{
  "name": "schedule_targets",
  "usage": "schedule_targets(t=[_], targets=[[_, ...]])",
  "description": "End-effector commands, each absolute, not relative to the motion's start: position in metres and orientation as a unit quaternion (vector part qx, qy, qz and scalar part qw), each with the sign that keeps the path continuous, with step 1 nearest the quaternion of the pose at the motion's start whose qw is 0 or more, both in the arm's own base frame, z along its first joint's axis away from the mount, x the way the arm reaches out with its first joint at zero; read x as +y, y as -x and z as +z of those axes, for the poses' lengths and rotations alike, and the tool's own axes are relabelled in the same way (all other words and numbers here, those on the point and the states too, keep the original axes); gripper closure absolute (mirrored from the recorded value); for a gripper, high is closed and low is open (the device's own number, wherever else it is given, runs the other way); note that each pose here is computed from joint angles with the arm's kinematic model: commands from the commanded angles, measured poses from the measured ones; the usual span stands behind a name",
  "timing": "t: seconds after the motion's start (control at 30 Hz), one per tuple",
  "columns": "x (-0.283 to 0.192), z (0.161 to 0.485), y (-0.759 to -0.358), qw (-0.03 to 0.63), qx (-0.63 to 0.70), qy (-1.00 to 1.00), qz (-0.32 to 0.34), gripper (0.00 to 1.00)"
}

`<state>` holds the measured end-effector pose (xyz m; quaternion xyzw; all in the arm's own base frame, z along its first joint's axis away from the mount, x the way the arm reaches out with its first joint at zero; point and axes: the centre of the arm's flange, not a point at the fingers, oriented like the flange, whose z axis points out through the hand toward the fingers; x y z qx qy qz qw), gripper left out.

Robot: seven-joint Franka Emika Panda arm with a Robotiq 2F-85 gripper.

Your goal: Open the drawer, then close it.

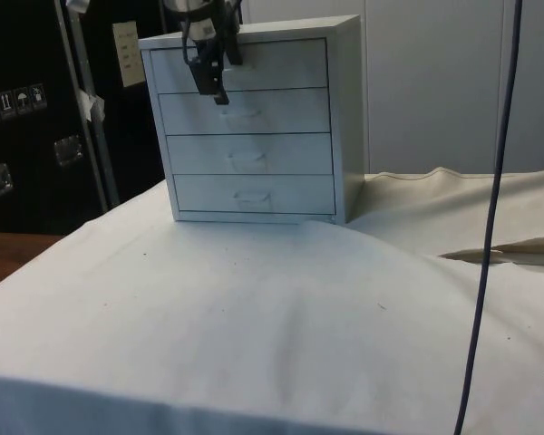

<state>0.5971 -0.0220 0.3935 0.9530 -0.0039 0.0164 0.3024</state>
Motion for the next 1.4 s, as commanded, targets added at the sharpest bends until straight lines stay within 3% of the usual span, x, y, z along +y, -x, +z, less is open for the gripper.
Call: schedule_targets(t=[0.0, 0.37, 0.5, 0.67, 0.73, 0.9, 0.93, 0.97, 1.37], targets=[[-0.021, 0.393, -0.597, 0.306, -0.003, -0.952, 0.024, 0.00], [-0.017, 0.391, -0.596, 0.312, -0.014, -0.950, 0.022, 0.01], [-0.015, 0.390, -0.595, 0.317, -0.016, -0.948, 0.028, 0.22], [-0.015, 0.391, -0.594, 0.322, -0.017, -0.946, 0.029, 0.56], [-0.015, 0.391, -0.594, 0.322, -0.017, -0.946, 0.029, 0.60], [-0.015, 0.391, -0.594, 0.325, -0.017, -0.945, 0.030, 0.82], [-0.015, 0.391, -0.594, 0.325, -0.017, -0.945, 0.030, 0.87], [-0.016, 0.392, -0.594, 0.328, -0.017, -0.944, 0.030, 0.98], [0.004, 0.396, -0.597, 0.342, -0.014, -0.939, 0.028, 1.00]])
